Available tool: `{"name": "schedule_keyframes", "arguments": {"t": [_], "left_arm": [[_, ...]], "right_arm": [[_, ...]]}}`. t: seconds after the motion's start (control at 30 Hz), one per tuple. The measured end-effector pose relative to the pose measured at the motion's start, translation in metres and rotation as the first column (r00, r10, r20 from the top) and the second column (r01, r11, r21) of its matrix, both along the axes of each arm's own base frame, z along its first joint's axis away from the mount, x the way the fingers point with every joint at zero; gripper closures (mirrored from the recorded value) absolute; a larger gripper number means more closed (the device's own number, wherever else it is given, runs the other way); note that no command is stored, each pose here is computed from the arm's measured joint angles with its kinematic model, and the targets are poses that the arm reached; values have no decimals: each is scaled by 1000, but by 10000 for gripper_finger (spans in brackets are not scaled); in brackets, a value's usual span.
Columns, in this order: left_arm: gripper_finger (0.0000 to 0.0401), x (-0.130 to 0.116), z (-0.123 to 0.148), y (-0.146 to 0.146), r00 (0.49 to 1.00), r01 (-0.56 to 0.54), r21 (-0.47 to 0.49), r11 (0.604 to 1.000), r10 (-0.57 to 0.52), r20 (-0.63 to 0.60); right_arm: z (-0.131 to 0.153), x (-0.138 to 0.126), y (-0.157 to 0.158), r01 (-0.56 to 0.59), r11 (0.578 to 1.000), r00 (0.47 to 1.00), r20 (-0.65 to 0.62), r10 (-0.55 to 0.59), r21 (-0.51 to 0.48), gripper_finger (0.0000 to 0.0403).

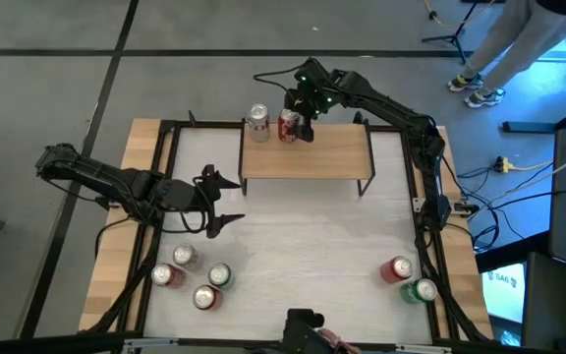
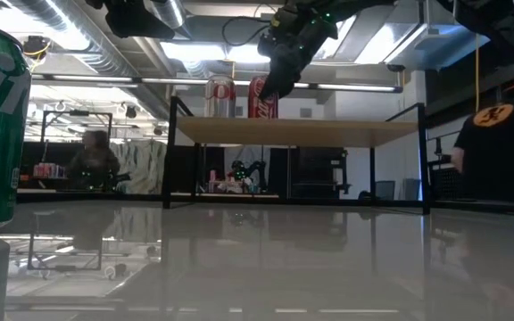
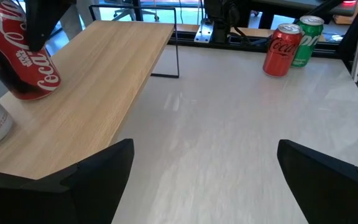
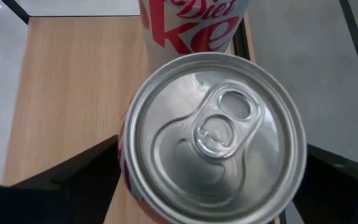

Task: Place canned beverage on shelf
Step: Put the top red-white soda can on the shelf

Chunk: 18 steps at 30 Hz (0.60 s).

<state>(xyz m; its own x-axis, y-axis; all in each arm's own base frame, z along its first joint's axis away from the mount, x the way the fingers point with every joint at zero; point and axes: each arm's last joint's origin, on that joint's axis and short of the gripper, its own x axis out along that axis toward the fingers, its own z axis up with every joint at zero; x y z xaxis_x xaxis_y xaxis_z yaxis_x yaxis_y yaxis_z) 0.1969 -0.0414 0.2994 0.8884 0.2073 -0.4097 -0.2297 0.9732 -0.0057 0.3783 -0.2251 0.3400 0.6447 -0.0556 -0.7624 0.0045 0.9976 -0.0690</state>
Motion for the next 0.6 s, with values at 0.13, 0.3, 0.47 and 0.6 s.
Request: {"name": "schedule_keyframes", "arguments": {"t": [0.13, 0.3, 0.47, 0.6], "left_arm": [[14, 0, 0, 0, 1000, 0, 0, 1000, 0, 0], [14, 0, 0, 0, 1000, 0, 0, 1000, 0, 0], [14, 0, 0, 0, 1000, 0, 0, 1000, 0, 0], [14, 0, 0, 0, 1000, 0, 0, 1000, 0, 0]], "right_arm": [[0, 0, 0, 0, 1000, 1000, -1, 0, 0, 11], [1, -1, 0, 4, 1000, 1000, -5, -4, -6, 17], [14, -5, 2, 30, 999, 999, -12, -30, -44, 17], [30, -11, 5, 30, 999, 999, -13, -31, -44, 17]]}}
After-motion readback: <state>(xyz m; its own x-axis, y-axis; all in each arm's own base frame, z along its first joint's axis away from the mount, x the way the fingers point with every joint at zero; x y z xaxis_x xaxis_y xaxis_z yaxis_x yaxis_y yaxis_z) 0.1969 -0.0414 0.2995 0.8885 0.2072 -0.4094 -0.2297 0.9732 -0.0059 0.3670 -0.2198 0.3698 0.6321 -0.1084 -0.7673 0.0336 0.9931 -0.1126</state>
